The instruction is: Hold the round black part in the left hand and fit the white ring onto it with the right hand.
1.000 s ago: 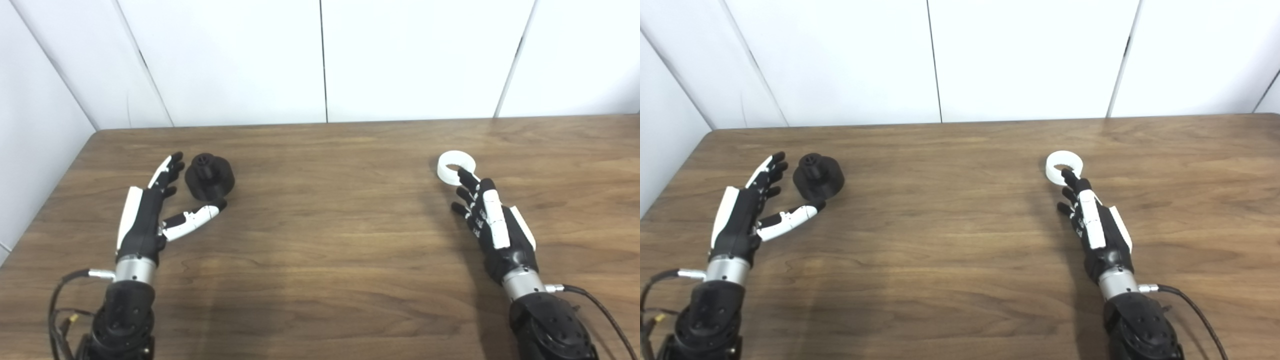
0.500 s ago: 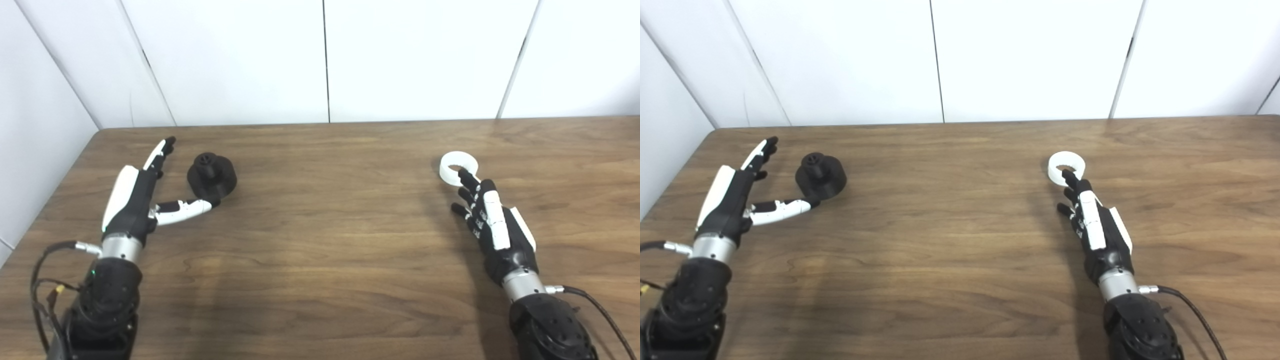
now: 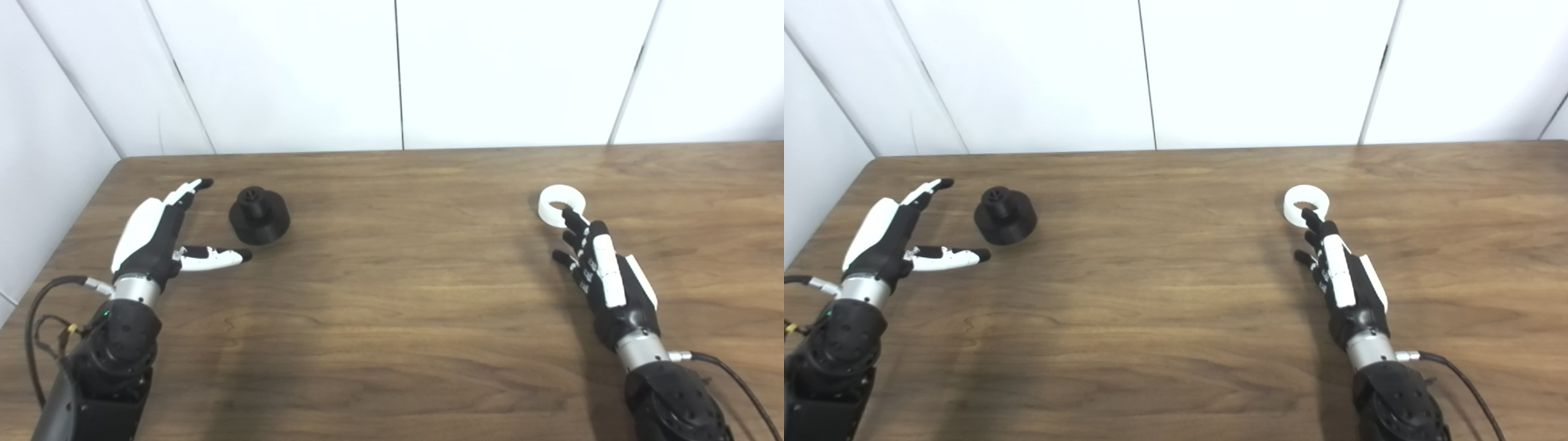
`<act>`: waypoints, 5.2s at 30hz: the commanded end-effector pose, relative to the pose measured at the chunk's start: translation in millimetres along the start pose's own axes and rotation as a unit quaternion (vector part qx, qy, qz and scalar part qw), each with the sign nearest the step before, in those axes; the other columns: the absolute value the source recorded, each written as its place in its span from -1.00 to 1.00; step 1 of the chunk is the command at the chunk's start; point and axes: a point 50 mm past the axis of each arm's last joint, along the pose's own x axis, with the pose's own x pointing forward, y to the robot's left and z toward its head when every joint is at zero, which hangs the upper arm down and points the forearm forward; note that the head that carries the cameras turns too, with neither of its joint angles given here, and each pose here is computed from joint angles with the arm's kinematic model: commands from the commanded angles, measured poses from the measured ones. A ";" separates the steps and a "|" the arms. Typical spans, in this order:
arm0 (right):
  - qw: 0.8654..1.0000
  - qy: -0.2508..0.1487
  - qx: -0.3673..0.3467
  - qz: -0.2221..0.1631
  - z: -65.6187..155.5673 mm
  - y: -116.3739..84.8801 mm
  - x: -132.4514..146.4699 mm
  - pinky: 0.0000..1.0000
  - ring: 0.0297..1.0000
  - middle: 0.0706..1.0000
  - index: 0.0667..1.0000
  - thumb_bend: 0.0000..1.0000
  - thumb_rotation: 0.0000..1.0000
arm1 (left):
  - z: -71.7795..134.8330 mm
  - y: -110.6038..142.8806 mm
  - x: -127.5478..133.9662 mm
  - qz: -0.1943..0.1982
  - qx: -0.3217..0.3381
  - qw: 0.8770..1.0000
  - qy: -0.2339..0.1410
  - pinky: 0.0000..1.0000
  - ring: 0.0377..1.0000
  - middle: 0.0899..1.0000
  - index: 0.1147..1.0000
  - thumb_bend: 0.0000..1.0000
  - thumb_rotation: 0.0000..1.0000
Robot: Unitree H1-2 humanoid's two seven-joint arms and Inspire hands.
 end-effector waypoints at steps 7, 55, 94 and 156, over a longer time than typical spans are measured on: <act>0.999 -0.045 -0.010 0.004 14.8 0.0 2.7 0.74 0.89 0.90 0.79 -0.01 1.00 | 0.0 26.0 36.0 0.018 0.069 0.997 -0.020 0.84 0.97 0.86 0.70 1.00 -0.47; 0.999 -0.033 -0.011 0.000 -3.5 -3.9 -9.5 0.74 0.86 0.86 0.77 0.09 0.99 | 16.6 23.5 95.9 -0.091 0.075 0.992 0.035 0.69 0.95 0.87 0.69 0.90 -0.36; 0.999 -0.032 -0.026 -0.019 -3.0 -8.7 -17.2 0.67 0.83 0.84 0.77 0.14 1.00 | 35.3 0.6 114.8 -0.098 0.070 0.993 0.003 0.70 0.93 0.84 0.33 0.76 -0.49; 0.999 -0.024 -0.024 -0.005 1.6 -2.7 -18.1 0.72 0.86 0.86 0.81 0.16 1.00 | 95.8 -67.9 34.5 -0.229 0.105 0.954 -0.161 0.79 0.96 0.81 0.17 0.70 -0.63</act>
